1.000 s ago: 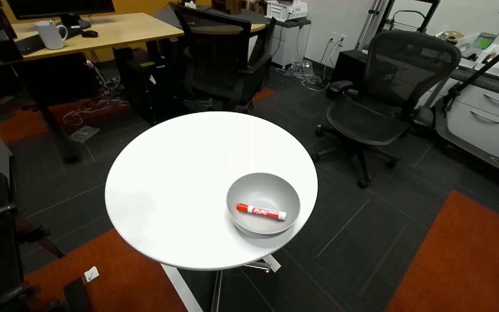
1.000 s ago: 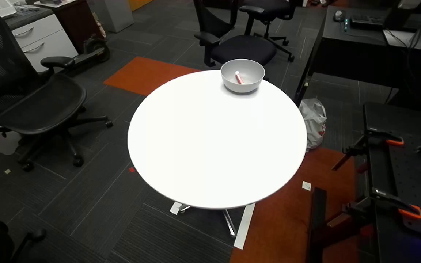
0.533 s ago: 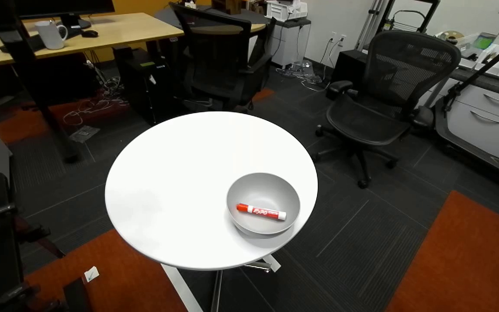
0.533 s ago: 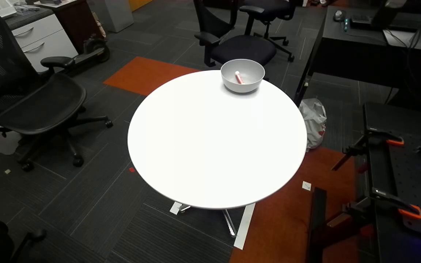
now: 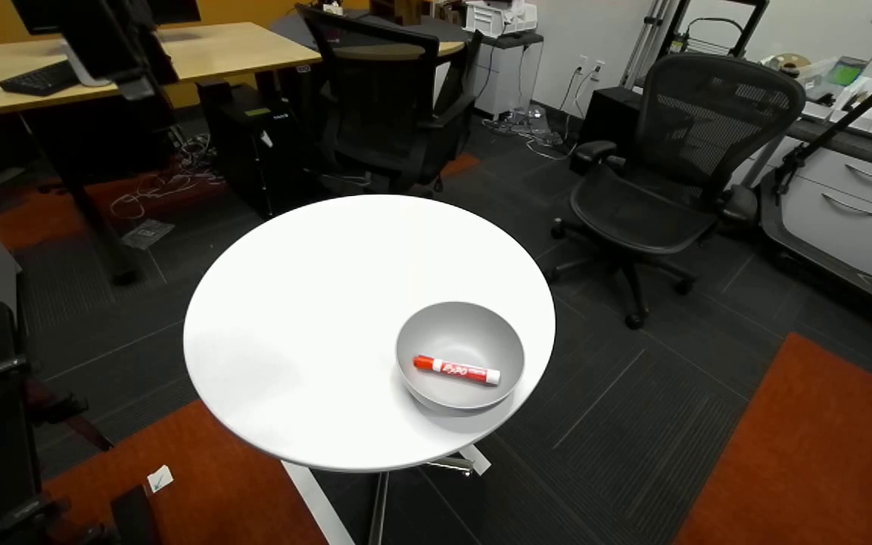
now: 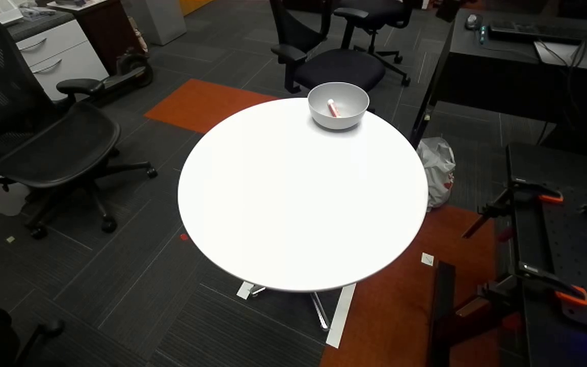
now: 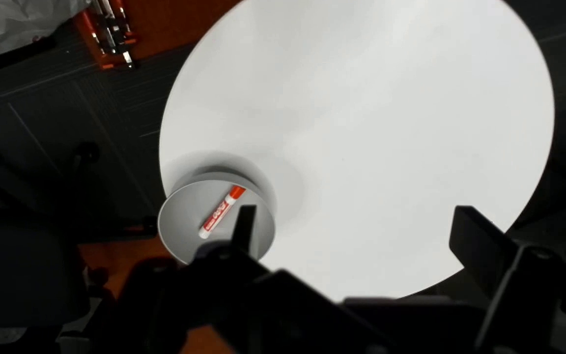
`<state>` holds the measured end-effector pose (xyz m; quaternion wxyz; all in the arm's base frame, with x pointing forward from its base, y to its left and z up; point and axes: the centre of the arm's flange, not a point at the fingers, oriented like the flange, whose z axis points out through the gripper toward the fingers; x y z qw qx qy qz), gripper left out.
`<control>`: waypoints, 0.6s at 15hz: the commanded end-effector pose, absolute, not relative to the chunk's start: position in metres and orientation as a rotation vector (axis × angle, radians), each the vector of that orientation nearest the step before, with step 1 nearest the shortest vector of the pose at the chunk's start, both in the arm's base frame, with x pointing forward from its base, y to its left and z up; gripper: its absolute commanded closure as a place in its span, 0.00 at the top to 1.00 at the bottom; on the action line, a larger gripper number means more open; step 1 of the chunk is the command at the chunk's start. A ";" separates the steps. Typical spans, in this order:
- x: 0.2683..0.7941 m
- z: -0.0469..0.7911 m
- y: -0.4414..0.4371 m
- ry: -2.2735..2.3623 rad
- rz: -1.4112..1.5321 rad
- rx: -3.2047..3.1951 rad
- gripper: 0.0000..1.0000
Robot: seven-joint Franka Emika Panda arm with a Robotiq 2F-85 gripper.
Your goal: Take the marker out of the bowl and put it on the table
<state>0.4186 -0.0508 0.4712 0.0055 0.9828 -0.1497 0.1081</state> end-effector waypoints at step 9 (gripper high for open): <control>0.553 0.411 -0.159 -0.995 0.350 2.945 1.00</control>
